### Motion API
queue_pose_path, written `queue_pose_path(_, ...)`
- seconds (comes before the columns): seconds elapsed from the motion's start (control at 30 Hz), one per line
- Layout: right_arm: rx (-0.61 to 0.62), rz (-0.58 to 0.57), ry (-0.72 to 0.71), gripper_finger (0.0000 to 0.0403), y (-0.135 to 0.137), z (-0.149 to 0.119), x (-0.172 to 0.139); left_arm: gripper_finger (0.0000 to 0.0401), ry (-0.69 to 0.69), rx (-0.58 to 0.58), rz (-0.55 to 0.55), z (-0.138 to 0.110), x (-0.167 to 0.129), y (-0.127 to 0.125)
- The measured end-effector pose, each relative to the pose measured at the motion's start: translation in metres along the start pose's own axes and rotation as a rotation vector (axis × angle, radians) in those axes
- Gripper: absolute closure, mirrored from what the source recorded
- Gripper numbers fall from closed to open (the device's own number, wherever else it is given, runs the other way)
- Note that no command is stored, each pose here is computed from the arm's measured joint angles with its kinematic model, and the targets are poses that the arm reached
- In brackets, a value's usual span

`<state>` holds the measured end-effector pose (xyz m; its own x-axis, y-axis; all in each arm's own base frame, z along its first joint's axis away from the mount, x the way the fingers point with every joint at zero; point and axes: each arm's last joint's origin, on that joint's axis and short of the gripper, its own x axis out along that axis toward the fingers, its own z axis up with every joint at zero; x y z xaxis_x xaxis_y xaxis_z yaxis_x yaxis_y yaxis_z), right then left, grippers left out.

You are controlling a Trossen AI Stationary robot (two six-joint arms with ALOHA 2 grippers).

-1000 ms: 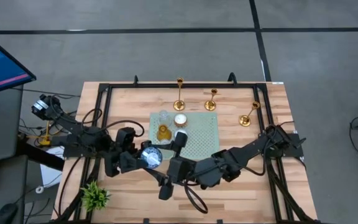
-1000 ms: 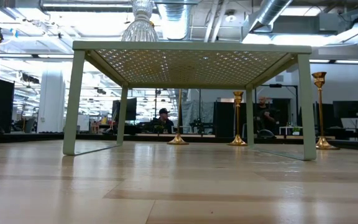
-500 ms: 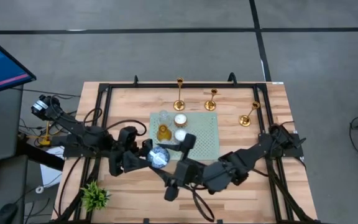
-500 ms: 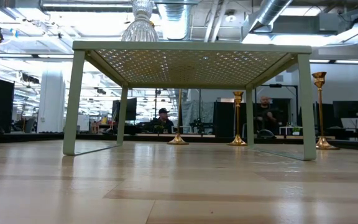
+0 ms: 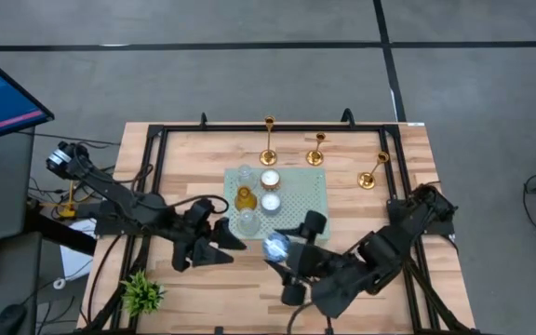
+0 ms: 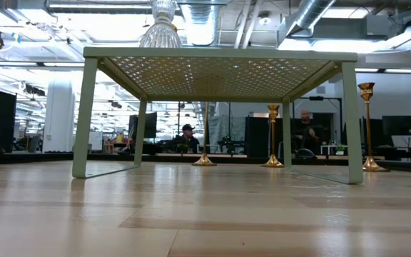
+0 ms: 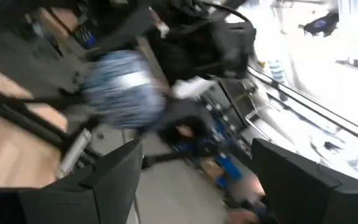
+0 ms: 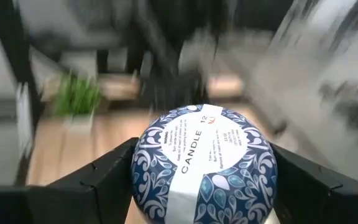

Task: Pick & Place candle stick holders
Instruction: Align the blue scented candle with the other blue scented candle on the shelf

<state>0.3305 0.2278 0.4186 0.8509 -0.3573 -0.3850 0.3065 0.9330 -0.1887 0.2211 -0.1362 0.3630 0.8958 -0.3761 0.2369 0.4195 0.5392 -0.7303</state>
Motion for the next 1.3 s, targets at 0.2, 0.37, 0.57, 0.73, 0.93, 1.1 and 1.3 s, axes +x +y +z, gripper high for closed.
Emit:
queue_pose_path(0.2,0.041,0.031,0.309,0.0116,-0.002,-0.034,0.012,0.0100,0.100,-0.100,-0.088,0.001,-0.006,-0.006)
queue_pose_path(0.37,0.027,0.003,0.508,0.0116,-0.011,-0.049,0.035,0.0101,0.101,-0.122,-0.140,0.006,-0.015,-0.018)
queue_pose_path(0.57,-0.021,0.014,0.706,0.0116,-0.017,-0.066,0.078,0.0101,0.088,-0.135,-0.195,0.014,-0.027,-0.031)
queue_pose_path(0.73,-0.035,0.015,0.777,0.0116,-0.026,-0.072,0.101,0.0101,0.068,-0.141,-0.238,0.022,-0.039,-0.040)
queue_pose_path(0.93,-0.021,-0.013,0.852,0.0116,-0.042,-0.073,0.108,0.0101,0.046,-0.142,-0.262,0.029,-0.047,-0.045)
queue_pose_path(1.1,-0.023,-0.021,0.849,0.0116,-0.052,-0.070,0.116,0.0101,0.043,-0.142,-0.265,0.030,-0.048,-0.046)
queue_pose_path(1.3,-0.050,-0.034,0.895,0.0116,-0.059,-0.076,0.128,0.0101,0.043,-0.142,-0.265,0.030,-0.048,-0.046)
